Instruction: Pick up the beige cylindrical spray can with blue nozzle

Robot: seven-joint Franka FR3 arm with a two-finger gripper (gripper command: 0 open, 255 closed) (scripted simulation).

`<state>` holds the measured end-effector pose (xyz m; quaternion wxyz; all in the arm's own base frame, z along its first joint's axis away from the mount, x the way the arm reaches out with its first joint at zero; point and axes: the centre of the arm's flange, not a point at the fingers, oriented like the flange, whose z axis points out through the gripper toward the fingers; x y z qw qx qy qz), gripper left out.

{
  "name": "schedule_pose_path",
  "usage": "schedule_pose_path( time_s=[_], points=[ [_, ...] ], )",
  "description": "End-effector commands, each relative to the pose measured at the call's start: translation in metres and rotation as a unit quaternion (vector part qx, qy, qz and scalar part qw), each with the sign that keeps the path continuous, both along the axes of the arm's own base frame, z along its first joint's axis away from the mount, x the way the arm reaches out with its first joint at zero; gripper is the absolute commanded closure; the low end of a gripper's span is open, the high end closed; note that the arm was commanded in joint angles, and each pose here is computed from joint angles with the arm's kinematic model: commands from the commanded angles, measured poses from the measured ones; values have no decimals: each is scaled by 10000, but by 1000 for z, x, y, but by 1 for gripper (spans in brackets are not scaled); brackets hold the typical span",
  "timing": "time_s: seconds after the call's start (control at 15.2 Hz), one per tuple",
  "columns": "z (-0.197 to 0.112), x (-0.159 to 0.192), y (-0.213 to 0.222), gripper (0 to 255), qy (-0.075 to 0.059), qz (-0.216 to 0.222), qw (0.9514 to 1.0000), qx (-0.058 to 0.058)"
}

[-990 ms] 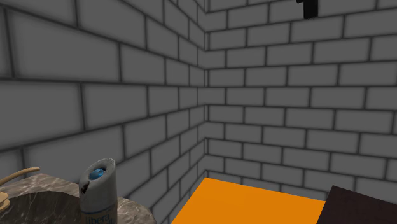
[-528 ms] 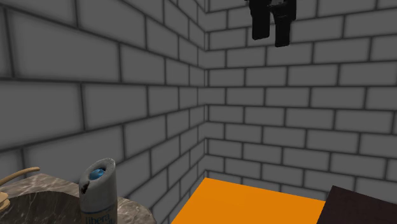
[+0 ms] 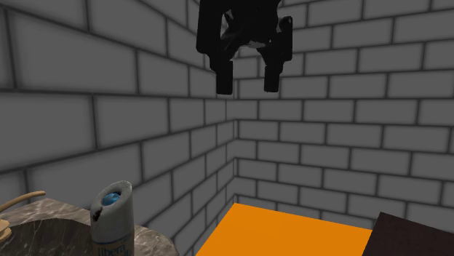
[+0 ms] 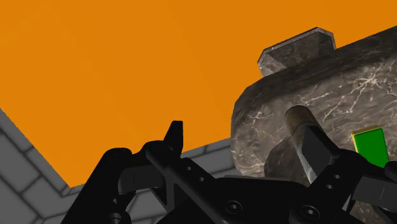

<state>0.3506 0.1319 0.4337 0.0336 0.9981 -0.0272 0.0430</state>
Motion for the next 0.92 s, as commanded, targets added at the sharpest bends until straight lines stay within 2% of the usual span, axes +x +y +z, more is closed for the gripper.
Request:
schedule_pose_path(
  time_s=[0.0, 0.4, 0.86],
  points=[
    [-17, 9, 15, 0, -126, -138, 9998, 11],
    [-61, 46, 63, 0, -462, -521, 9976, 14],
    [-110, 99, 115, 0, -852, -967, 9917, 17]
  ],
)
